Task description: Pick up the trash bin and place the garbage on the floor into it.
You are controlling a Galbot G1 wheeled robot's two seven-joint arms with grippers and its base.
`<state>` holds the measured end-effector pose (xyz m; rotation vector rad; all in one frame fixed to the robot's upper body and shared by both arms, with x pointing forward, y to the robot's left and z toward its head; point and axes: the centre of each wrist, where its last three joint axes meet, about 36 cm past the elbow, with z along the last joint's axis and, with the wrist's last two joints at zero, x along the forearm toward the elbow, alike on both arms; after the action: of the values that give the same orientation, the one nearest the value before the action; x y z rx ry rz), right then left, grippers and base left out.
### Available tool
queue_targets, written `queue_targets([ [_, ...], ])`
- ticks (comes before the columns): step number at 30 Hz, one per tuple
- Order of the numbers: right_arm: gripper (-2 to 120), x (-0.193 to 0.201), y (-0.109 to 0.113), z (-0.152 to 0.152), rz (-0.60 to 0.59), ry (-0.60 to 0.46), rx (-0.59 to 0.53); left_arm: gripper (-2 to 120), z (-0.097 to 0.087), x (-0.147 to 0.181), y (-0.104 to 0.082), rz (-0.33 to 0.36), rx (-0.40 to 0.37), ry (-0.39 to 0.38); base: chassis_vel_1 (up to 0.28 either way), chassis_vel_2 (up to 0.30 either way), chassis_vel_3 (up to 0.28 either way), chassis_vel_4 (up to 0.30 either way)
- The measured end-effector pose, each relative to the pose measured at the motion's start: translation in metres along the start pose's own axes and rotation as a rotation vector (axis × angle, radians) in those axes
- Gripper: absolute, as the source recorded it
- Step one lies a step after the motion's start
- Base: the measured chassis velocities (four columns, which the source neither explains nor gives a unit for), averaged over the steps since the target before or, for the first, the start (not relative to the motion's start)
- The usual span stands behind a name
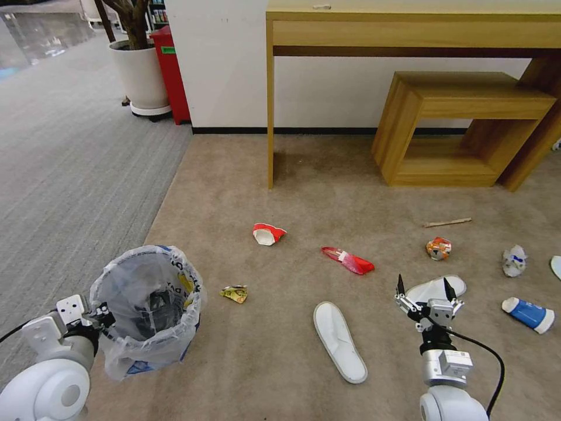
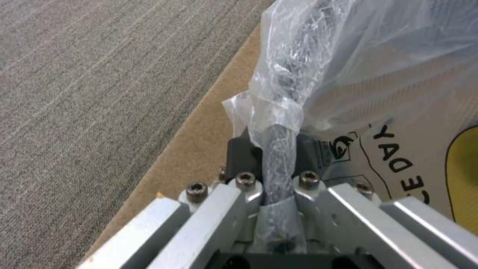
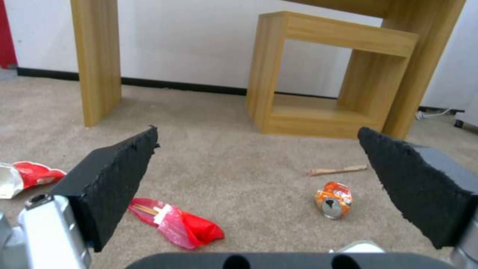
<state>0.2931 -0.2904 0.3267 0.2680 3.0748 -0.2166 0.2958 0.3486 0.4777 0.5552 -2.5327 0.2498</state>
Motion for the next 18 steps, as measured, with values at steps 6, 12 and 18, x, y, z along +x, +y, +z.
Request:
queue_targets([
  [6,100,-0.001,-0.001,0.002,-0.018,0.000,0.015,0,0.000,0.000,0.000,0.001,-0.001,-0.002,0.000,0.000,0.000,0.000],
  [12,100,0.006,-0.002,0.005,-0.080,0.015,0.041,0,0.001,0.000,-0.001,0.000,-0.001,-0.001,0.000,0.000,0.000,0.000],
  [18,100,0.029,0.002,0.010,-0.215,0.130,0.030,0,0.004,-0.001,-0.004,0.005,-0.002,0.004,0.000,0.000,0.000,0.000],
])
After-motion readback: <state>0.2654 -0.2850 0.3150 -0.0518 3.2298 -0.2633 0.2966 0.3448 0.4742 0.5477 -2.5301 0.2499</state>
